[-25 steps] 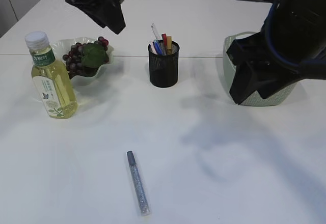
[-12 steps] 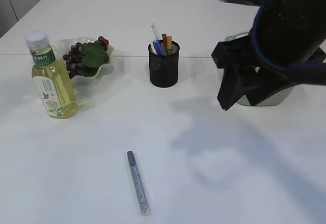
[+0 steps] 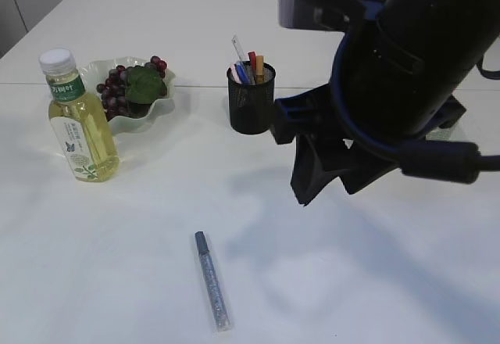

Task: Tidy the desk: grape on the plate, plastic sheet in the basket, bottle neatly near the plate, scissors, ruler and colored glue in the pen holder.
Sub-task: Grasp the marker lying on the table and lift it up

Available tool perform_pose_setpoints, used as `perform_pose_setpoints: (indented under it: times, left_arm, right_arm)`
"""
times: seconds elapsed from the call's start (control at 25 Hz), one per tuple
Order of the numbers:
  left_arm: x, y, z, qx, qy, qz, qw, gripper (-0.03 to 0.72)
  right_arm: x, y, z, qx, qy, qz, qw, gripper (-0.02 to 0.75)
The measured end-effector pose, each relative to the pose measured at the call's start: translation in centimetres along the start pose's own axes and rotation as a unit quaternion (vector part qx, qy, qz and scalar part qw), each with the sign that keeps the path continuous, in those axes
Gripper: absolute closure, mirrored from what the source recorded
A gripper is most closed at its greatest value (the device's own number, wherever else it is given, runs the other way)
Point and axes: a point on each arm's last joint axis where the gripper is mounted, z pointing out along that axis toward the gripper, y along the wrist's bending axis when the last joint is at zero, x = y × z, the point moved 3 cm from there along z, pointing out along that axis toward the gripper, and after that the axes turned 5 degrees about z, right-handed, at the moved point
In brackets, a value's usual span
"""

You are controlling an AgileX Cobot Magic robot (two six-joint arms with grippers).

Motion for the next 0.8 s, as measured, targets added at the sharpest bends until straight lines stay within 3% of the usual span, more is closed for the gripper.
perform_pose_setpoints:
  times: [0.16, 0.44, 0.8]
  left_arm:
    - [3.2, 1.7, -1.5, -0.023, 0.006, -0.026, 0.999, 0.341]
    - [8.5, 1.8, -1.6, -0.028, 0.038, -0.027, 0.999, 0.340]
    - [11.0, 1.8, -0.5, -0.031, 0.069, -0.025, 0.997, 0.340]
  right_arm:
    - [0.4, 1.2, 1.0, 0.004, 0.016, -0.002, 1.000, 0.320]
    - [0.6, 4.0, 6.1, 0.025, 0.083, -0.012, 0.996, 0.320]
    - [-4.8, 8.3, 10.4, 0.017, 0.068, -0.024, 0.997, 0.320]
